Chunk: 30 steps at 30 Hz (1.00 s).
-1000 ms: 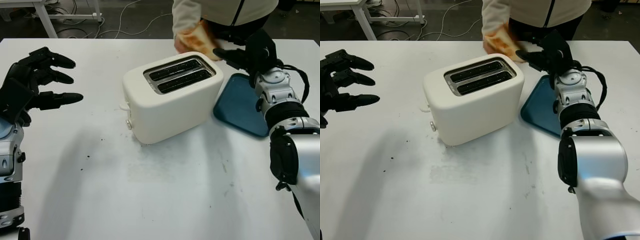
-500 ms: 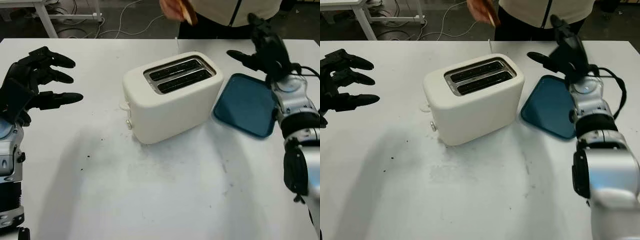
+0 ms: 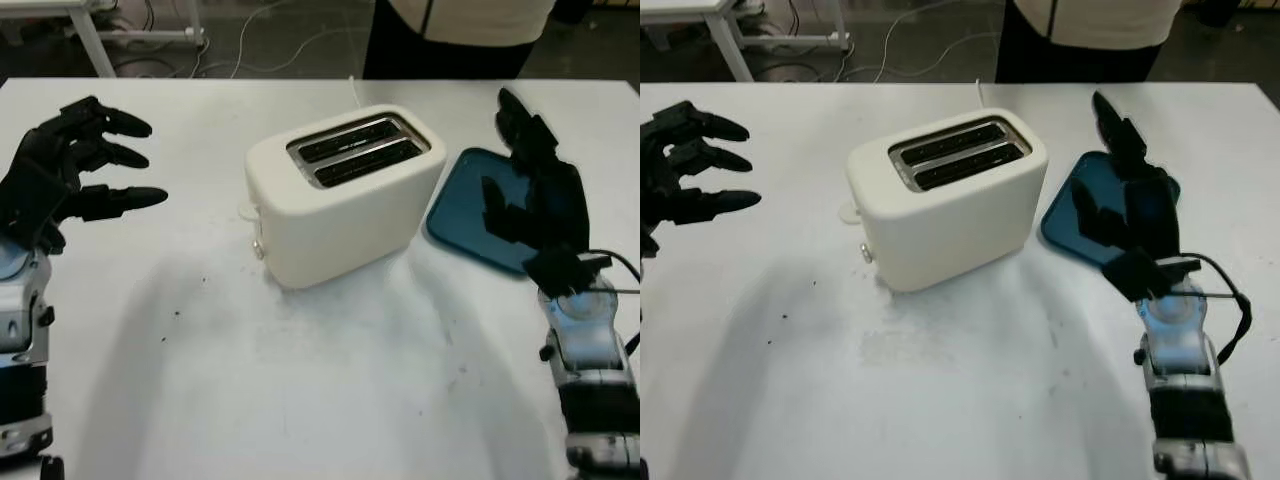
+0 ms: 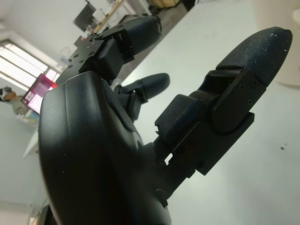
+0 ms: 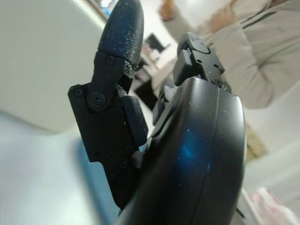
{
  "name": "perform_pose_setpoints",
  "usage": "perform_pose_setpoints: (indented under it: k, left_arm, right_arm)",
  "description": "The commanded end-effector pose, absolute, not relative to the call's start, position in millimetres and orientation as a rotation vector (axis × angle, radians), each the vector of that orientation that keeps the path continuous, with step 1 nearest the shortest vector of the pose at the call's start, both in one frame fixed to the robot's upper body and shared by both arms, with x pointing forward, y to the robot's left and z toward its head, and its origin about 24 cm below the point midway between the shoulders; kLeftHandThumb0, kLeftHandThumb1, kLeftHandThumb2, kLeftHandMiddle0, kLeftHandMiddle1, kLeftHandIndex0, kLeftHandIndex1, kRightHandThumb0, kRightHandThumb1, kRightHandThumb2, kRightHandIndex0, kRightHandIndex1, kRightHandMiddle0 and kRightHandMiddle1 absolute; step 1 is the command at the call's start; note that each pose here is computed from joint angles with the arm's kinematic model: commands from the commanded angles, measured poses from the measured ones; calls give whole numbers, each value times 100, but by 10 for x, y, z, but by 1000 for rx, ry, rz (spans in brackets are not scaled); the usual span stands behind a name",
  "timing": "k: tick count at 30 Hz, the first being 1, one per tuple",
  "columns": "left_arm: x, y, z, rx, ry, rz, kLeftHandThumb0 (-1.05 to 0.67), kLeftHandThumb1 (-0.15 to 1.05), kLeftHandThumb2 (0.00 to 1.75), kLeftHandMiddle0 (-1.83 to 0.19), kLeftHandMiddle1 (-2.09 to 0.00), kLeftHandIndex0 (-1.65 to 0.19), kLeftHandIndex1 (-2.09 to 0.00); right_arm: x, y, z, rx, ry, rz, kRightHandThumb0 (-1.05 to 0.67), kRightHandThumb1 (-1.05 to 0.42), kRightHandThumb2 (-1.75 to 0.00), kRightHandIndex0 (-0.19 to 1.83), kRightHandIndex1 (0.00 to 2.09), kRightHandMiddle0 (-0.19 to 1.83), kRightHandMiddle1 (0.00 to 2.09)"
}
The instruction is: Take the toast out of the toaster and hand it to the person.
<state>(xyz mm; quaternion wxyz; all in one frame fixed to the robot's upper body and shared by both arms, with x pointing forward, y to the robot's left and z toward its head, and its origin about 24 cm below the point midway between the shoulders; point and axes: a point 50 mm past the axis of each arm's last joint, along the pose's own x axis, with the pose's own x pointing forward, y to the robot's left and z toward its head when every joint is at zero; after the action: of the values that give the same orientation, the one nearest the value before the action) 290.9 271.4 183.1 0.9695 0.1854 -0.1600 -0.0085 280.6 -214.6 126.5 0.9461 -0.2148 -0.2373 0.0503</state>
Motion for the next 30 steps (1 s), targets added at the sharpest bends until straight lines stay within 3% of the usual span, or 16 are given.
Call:
perform_pose_setpoints:
  k: [1,6,11,16,20,30]
  left_arm:
    - [2847,2719,1778,333,-324,3,-105,50,0,-32,-136,-35,-120]
    - [2712,2611,1632,295,-322,23,-105,52,0,-22,-147,-24,-131]
    - [2548,2376,1400,221,-318,22,-105,63,1,-7,-154,-8,-141]
    - [2464,2131,1137,142,-297,34,-105,71,2,0,-158,0,-147]
    - [2458,1999,981,154,-236,15,-105,69,0,0,-157,0,-146]
    - [2492,1918,825,195,-220,-15,-105,70,0,-8,-148,-5,-137]
  right_arm:
    - [2721,-2083,1188,-394,-454,139,-92,-92,-77,17,7,20,4]
    - [2496,-1925,1063,-255,-411,201,-90,-92,-75,16,6,19,3]
    - [2344,-1790,997,-122,-349,212,-84,-92,-73,15,6,17,1]
    - [2307,-1705,911,-42,-294,189,-81,-92,-68,17,8,19,2]
    - [2312,-1659,865,-14,-278,178,-81,-92,-68,17,8,18,2]
    - [2333,-1650,787,-11,-234,125,-79,-92,-66,15,7,17,0]
